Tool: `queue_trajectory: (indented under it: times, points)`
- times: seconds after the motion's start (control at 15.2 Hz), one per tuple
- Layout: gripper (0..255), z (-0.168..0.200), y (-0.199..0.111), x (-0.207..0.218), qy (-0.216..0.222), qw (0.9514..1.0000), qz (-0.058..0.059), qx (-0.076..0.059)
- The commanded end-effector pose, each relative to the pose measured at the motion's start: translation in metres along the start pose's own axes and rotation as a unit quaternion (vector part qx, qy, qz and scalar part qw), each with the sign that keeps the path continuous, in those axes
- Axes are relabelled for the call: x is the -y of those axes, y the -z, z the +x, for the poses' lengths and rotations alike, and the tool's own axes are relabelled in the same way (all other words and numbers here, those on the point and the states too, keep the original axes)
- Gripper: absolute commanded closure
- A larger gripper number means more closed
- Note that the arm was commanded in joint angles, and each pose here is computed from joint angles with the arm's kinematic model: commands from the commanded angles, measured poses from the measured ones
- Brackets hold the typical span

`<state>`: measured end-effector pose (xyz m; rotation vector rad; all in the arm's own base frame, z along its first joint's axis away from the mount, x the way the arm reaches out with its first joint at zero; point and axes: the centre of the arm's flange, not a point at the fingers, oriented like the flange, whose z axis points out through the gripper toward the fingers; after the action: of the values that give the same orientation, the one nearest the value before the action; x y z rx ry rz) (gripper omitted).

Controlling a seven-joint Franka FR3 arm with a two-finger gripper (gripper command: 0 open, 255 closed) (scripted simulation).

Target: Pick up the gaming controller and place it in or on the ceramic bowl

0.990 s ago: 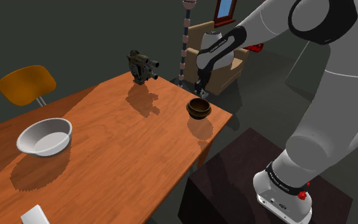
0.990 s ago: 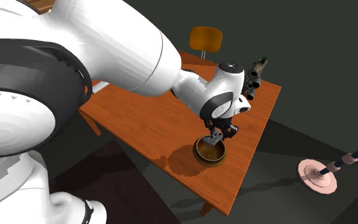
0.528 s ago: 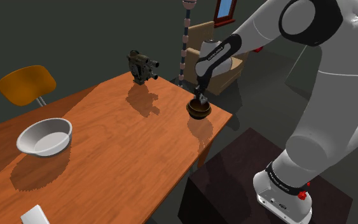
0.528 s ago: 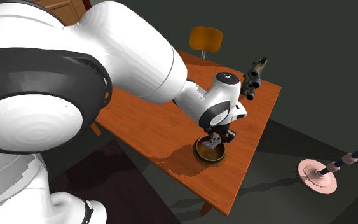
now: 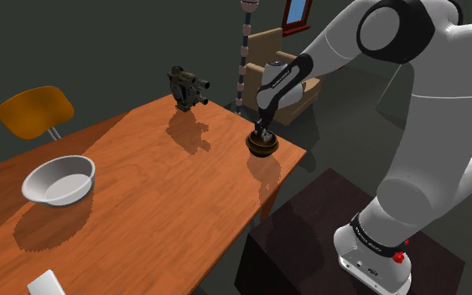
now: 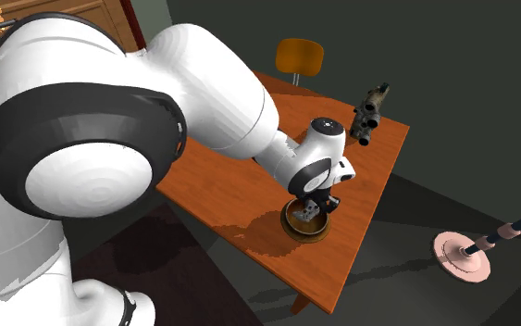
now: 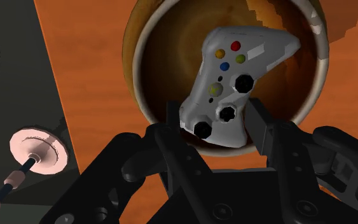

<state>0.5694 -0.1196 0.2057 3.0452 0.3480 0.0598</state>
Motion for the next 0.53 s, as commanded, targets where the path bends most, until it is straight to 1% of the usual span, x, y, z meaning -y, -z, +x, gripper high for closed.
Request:
queue_trajectory:
  times: [0.0, 0.26, 0.33, 0.46]
  points:
    - [255, 0.0002, -0.0005, -0.0001, 0.0, 1.0, 0.0, 0.0]
    - [255, 0.0002, -0.0005, -0.0001, 0.0, 1.0, 0.0, 0.0]
    - [0, 0.0002, -0.0005, -0.0001, 0.0, 1.0, 0.0, 0.0]
    - [0, 0.0002, -0.0005, -0.0001, 0.0, 1.0, 0.0, 0.0]
